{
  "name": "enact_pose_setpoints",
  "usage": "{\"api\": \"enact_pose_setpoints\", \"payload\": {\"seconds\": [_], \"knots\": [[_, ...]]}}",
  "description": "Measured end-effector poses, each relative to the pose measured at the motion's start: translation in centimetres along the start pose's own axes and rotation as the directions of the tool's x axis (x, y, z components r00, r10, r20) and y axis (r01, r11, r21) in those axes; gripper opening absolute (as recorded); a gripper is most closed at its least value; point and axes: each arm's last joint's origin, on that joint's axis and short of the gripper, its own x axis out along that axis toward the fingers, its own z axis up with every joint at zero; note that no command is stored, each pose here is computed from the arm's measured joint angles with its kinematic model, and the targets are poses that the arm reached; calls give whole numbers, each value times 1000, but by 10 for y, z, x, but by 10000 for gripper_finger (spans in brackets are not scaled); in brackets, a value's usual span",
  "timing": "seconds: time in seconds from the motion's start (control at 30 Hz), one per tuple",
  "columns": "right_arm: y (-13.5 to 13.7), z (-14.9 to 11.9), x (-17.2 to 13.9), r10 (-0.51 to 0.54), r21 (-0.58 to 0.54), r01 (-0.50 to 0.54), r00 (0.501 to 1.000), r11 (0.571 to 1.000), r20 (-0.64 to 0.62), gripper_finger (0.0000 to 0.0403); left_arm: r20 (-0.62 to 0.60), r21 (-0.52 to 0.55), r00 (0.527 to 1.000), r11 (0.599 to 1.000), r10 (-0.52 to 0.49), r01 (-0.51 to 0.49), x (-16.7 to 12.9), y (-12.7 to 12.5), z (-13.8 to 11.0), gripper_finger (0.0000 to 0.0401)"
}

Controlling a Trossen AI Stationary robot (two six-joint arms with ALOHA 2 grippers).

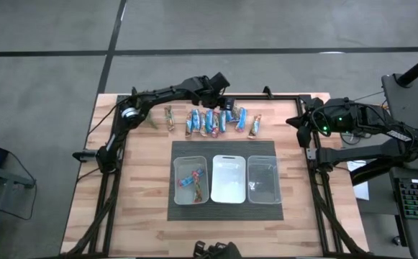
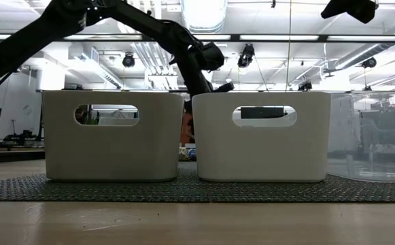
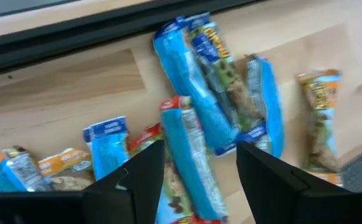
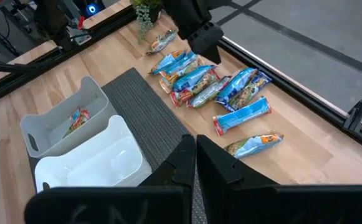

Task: Pick and place Granola Bars by type
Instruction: Put the red granola bar into the gray bin

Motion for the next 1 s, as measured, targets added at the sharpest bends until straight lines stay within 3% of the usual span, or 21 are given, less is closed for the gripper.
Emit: {"api": "enact_pose_setpoints", "payload": {"seconds": [0.23, 0.67, 0.83, 1.0], "knots": [[0, 0, 0, 0, 0, 0, 1000, 1000, 0, 8, 2, 4, 1000, 1000, 1, -1, 1, 1, 1, 181], [0, 0, 0, 1, 0, -1, 1000, 1000, 1, 8, 32, 12, 995, 995, -97, 97, 15, -15, 16, 180], [0, 0, 0, 2, 3, -2, 1000, 1000, 0, 8, 1, 82, 997, 994, -72, 71, 16, -24, 25, 180], [0, 0, 0, 2, 9, -2, 1000, 1000, 1, 8, -16, 58, 999, 998, -37, 38, 12, -12, 18, 180]]}}
